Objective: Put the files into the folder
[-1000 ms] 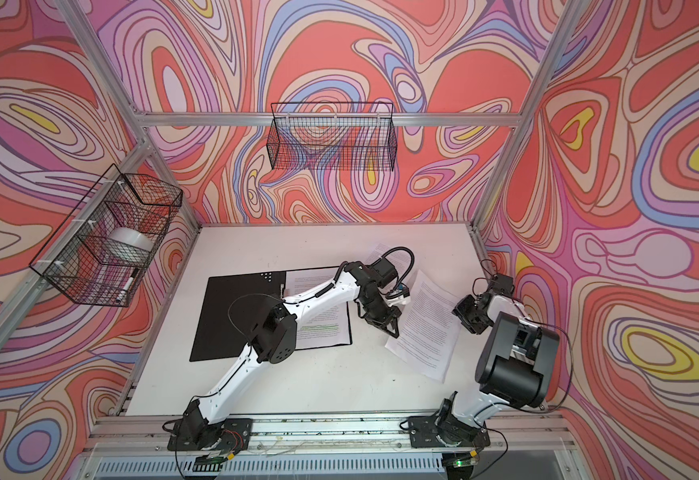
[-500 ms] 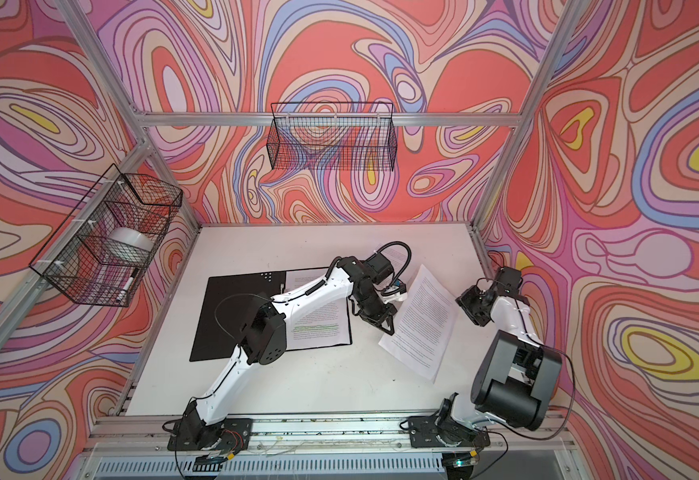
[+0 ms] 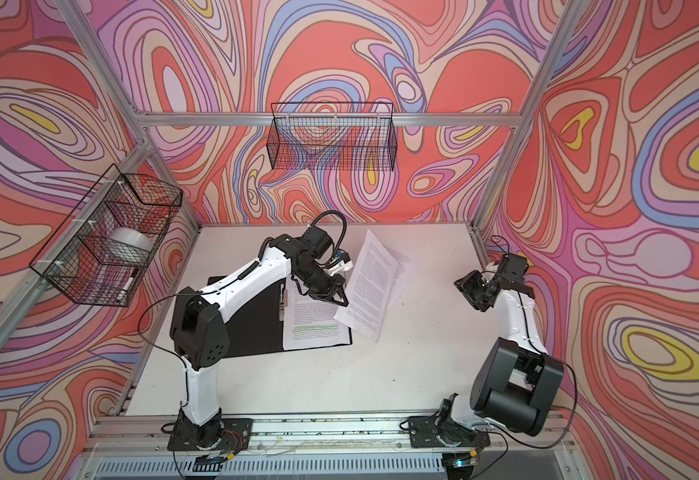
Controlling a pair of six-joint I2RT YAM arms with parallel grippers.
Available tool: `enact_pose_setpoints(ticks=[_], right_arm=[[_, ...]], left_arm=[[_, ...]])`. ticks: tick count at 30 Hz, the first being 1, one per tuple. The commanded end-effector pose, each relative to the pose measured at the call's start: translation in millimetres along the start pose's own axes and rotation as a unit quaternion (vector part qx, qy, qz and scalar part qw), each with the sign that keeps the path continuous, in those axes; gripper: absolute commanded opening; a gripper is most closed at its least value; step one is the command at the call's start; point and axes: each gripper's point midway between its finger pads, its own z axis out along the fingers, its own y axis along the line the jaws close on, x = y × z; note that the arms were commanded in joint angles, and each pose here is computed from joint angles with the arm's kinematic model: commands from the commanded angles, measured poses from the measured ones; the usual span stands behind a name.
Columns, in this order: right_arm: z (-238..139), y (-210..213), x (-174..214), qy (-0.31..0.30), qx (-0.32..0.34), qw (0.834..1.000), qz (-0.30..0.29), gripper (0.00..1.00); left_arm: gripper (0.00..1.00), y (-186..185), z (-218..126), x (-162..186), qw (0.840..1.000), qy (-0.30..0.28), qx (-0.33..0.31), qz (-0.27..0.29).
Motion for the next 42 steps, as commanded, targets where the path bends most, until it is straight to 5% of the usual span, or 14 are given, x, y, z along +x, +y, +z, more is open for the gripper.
enact_pose_setpoints(ticks=[1,11,26,29,36,42], right_arm=[[6,24,12,0.032,-0.006,0.999,-0.043,0.47],[31,59,43,0.079,-0.023,0.994,-0.078,0.46],[60,94,85,0.132,-0.041,0.983,-0.117,0.45],[66,106,99,0.149,-0.056,0.979,-0.13,0.44],[83,137,133,0.192,-0.078,0.964,-0.167,0.44],[97,164,155,0.215,-0.11,0.953,-0.182,0.42]], left_arm=[[0.0,22,-15,10,0.999,-0.018,-0.02,-0.041],[0.0,81,-27,44,0.986,-0.051,-0.033,-0.158],[0.0,146,-15,89,0.96,-0.042,-0.091,-0.262],[0.13,160,-19,94,0.953,-0.045,-0.105,-0.282],[0.76,165,-20,101,0.948,-0.046,-0.106,-0.297],[0.89,160,-52,90,0.954,-0.084,-0.146,-0.25]])
